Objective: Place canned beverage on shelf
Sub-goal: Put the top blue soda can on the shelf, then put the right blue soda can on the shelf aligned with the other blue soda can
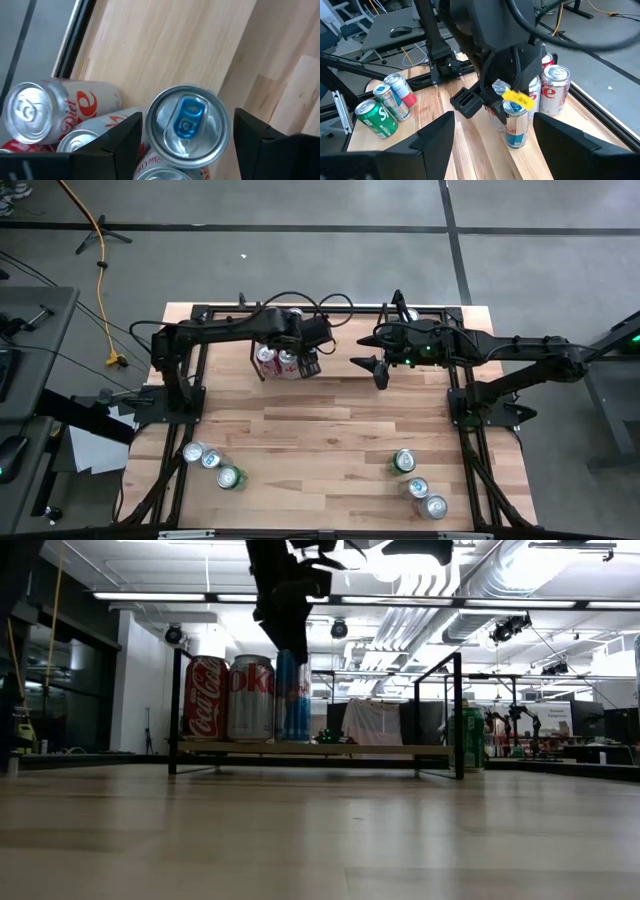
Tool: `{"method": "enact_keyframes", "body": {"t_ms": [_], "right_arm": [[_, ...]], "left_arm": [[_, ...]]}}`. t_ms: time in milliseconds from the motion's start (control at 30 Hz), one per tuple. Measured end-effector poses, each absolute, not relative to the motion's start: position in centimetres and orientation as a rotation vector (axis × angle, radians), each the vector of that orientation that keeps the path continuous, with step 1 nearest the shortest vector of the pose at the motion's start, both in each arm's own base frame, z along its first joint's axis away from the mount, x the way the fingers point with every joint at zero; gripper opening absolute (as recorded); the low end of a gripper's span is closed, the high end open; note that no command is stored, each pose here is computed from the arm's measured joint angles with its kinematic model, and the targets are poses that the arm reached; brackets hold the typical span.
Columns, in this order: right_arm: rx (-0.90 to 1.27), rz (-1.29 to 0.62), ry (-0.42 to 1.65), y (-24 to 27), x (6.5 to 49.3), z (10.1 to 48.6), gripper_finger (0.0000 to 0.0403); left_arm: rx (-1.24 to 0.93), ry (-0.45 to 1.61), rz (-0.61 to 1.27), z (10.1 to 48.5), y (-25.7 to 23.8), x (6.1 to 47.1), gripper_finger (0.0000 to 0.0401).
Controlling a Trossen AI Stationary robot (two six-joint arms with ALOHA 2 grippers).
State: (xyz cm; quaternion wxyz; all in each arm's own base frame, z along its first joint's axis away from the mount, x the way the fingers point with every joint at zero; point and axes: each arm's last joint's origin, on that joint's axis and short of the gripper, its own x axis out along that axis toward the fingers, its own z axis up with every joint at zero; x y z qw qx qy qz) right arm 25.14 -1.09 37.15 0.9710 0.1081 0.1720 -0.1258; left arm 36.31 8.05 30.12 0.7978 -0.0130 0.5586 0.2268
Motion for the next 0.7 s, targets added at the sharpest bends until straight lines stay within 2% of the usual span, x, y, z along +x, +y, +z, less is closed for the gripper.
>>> {"method": "enact_keyframes", "body": {"t_ms": [167,367,567,700], "right_arm": [[0.218,-0.254,0.347,-1.1,25.2,37.1,0.0255],[0.212,-0.252,0.344,-1.1,25.2,37.2,0.0255],[0.209,-0.252,0.343,-1.1,25.2,37.2,0.0255],[0.208,-0.251,0.344,-1.1,25.2,37.2,0.0255]], "left_arm": [[-0.037,1.155,0.484,31.7,8.0,36.0,0.0214],[-0.075,0.992,0.439,36.7,7.6,34.9,0.0214],[-0.067,0.816,0.408,41.7,6.6,31.2,0.0212],[-0.027,0.669,0.385,44.3,5.3,28.1,0.0195]]}}
